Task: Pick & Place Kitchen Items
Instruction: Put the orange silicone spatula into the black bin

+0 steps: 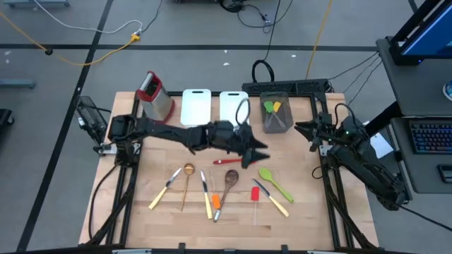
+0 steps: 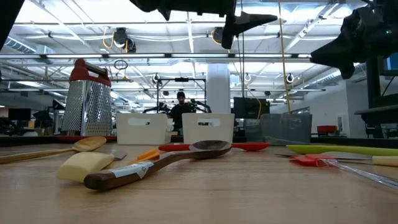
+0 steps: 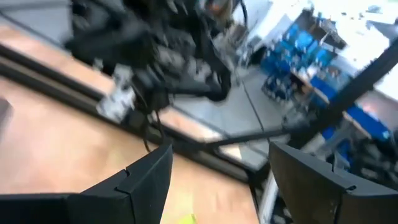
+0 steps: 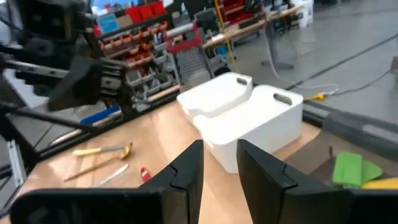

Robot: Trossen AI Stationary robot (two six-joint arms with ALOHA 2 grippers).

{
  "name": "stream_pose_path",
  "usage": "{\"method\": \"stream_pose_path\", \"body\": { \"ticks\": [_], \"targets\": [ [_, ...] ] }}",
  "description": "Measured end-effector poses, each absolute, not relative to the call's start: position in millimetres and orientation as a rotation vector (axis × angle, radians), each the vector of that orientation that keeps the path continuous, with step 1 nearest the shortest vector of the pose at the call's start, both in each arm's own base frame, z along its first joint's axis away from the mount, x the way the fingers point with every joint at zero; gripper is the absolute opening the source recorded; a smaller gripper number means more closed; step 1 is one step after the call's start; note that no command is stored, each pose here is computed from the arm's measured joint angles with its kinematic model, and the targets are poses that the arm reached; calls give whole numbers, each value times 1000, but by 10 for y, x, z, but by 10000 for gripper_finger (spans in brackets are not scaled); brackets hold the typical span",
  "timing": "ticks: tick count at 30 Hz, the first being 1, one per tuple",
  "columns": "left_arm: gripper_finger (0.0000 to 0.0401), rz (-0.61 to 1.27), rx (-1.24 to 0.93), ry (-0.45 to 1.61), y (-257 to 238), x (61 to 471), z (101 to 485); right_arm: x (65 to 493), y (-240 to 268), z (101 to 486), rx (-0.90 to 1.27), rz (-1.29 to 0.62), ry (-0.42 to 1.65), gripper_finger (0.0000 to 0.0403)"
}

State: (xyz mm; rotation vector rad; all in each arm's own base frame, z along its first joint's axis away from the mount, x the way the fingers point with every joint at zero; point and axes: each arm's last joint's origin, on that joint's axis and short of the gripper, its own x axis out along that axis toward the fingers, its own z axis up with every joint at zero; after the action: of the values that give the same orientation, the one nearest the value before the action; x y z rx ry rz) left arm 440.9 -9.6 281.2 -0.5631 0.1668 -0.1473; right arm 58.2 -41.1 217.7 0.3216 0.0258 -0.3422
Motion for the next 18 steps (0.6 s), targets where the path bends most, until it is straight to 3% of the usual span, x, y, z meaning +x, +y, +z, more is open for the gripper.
{"method": "stream_pose_path", "body": {
  "ticks": [4, 10, 18],
  "targets": [
    [273, -150, -597, 276, -394, 4377, 2721, 584, -408, 2188, 318, -327, 18, 89],
    [273, -74, -752, 612, -744, 4190, 2504, 584, -409, 2188, 318, -329, 17, 89],
    [273, 128, -840, 1042, -909, 3624, 2563, 585, -410, 2187, 319, -331, 18, 89]
  ]
}}
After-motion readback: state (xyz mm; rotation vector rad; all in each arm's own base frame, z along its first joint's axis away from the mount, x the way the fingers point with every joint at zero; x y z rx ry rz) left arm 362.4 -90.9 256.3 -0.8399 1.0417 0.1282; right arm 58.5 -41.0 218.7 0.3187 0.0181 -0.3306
